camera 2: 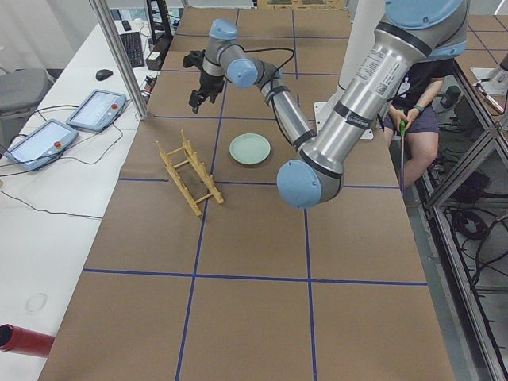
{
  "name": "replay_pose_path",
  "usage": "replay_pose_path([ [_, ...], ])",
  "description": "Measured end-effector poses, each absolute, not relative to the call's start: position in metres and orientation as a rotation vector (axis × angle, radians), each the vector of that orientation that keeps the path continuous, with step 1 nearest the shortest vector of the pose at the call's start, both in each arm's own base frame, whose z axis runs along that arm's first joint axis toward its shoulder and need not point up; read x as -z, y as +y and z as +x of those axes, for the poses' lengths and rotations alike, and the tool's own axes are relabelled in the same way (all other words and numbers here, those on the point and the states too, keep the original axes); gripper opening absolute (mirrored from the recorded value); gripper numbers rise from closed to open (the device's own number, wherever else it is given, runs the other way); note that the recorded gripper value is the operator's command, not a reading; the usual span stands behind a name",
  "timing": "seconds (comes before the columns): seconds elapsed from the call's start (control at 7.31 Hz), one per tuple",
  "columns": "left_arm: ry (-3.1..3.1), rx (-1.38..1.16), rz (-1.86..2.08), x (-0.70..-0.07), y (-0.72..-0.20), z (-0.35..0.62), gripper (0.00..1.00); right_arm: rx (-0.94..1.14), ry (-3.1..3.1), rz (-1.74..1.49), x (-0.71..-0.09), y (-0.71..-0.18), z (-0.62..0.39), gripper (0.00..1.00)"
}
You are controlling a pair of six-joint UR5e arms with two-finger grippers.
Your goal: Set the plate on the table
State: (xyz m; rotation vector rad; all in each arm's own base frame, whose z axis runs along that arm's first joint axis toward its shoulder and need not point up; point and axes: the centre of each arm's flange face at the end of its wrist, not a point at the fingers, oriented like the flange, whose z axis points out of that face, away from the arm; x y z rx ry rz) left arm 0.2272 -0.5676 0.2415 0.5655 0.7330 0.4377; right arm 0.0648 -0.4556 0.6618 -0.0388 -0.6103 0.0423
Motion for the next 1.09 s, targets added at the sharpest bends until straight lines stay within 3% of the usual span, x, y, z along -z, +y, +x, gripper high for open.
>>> replay_pose_path([
  [0.27, 0.809, -0.463, 0.452, -0.385, -0.596, 0.136, 1.00, -0.043, -0.609, -0.039, -0.662, -0.456, 0.065, 1.00],
  [0.68, 0.821, -0.261, 0.283, -0.572, -0.562, -0.005, 1.00, -0.043, -0.609, -0.039, -0.662, -0.456, 0.065, 1.00],
  [1.09, 0.811, -0.197, 0.206, -0.631, -0.516, -0.043, 1.00, -0.043, -0.609, -0.039, -0.662, -0.456, 0.065, 1.00],
])
